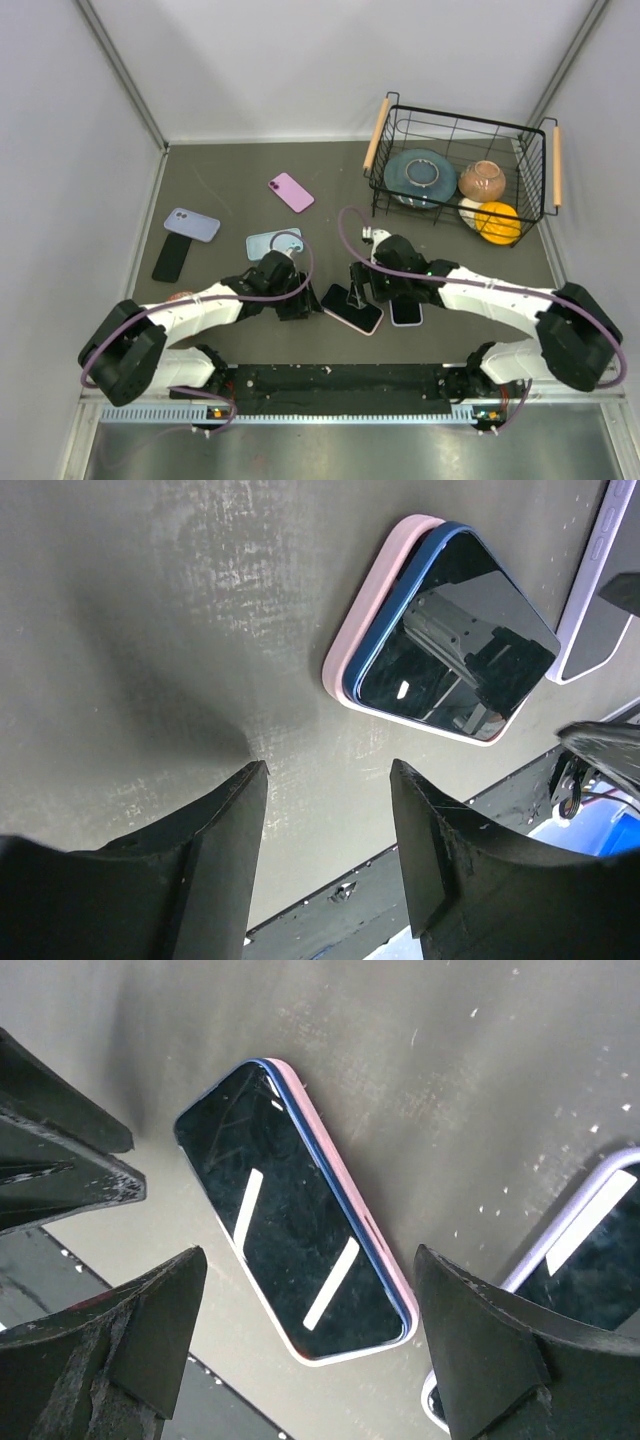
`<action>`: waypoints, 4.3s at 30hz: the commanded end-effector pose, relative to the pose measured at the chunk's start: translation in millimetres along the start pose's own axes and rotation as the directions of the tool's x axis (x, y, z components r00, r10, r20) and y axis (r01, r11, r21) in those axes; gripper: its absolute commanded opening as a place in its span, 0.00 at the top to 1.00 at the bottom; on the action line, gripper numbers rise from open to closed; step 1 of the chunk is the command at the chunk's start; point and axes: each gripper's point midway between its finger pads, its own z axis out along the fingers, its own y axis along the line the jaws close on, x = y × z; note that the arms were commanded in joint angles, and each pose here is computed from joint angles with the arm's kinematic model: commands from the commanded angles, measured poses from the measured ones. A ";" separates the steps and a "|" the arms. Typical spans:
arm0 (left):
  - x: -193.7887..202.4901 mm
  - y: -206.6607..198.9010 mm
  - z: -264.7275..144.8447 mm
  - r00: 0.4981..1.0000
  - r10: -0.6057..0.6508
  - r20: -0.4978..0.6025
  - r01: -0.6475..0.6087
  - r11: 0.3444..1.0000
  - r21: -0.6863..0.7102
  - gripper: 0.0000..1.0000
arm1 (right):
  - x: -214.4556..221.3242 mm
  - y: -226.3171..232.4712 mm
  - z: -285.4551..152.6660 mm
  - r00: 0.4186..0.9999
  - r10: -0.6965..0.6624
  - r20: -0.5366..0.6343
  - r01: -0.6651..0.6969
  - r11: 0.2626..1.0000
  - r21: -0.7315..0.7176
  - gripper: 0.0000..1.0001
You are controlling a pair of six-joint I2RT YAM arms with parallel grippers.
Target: Put the phone into the phone case
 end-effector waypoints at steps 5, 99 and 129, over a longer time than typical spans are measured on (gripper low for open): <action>-10.9 -14.2 2.7 0.999 -0.020 0.048 0.016 0.997 0.070 0.42 | -6.0 12.1 27.8 0.997 -0.072 -0.026 0.069 0.991 -0.111 0.15; -39.3 -75.6 -101.0 0.957 0.133 0.256 -0.238 0.866 0.440 0.27 | -24.6 94.6 -70.1 0.962 0.159 0.222 0.026 0.757 -0.653 1.00; -15.1 -118.7 -117.5 0.968 0.201 0.147 -0.244 0.651 0.718 1.00 | -43.1 128.7 -115.9 0.942 0.219 0.254 0.081 0.585 -0.807 0.92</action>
